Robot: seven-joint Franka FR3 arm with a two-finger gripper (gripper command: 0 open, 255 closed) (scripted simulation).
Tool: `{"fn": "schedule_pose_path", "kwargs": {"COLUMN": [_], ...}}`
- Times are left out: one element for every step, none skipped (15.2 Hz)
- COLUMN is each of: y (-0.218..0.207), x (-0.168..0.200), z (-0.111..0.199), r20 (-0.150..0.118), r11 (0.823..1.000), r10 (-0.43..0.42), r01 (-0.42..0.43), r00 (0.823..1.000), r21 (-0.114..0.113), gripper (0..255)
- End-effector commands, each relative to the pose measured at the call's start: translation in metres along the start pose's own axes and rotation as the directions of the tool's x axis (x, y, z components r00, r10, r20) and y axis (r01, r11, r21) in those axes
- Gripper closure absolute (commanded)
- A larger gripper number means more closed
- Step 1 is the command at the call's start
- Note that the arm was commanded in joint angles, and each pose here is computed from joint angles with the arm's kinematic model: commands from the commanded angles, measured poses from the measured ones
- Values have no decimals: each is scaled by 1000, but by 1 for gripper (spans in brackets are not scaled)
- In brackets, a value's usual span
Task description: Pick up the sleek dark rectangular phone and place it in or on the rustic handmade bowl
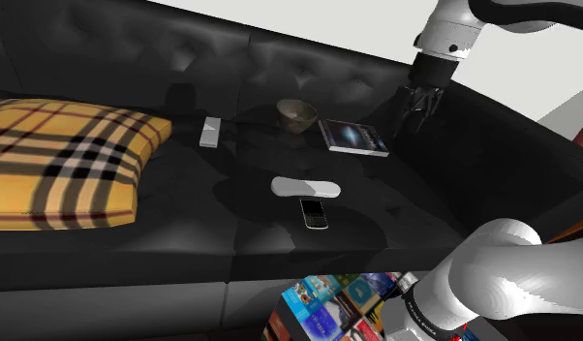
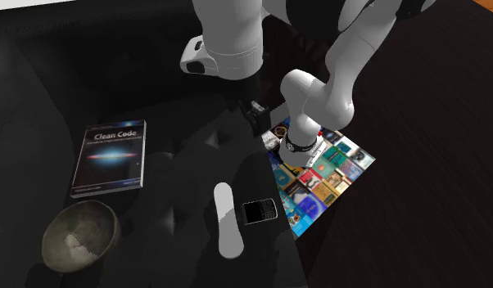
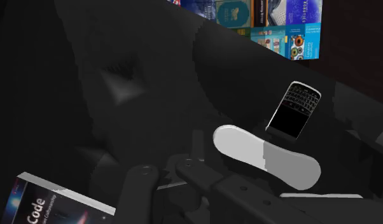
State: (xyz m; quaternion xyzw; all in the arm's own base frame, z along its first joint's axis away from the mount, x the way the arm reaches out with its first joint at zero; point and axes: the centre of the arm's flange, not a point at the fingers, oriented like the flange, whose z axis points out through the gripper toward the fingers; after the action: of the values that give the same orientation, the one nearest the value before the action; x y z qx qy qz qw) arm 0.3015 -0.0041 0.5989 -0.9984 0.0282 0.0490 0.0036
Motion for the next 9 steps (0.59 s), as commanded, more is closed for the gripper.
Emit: {"fn": "schedule_pose_path", "kwargs": {"y": [0, -6, -11, -17, -23, -28, -34, -40, -46], "x": [0, 1, 3, 5, 7, 9, 11, 13, 15], "z": [0, 11, 23, 34, 46, 57, 68, 80, 91], "r20": [0, -6, -11, -17, -22, -27, -33, -38, -43], "r11": [1000, 1000, 1000, 999, 998, 997, 996, 995, 993], "r10": [0, 14, 28, 43, 57, 71, 85, 99, 114], "r01": [0, -14, -28, -42, -57, -71, -85, -99, -113], "r00": [1000, 1000, 1000, 999, 998, 997, 996, 994, 993], "r21": [0, 3, 6, 9, 12, 15, 19, 22, 26], "gripper": [0, 0, 0, 0, 0, 0, 0, 0, 0]}}
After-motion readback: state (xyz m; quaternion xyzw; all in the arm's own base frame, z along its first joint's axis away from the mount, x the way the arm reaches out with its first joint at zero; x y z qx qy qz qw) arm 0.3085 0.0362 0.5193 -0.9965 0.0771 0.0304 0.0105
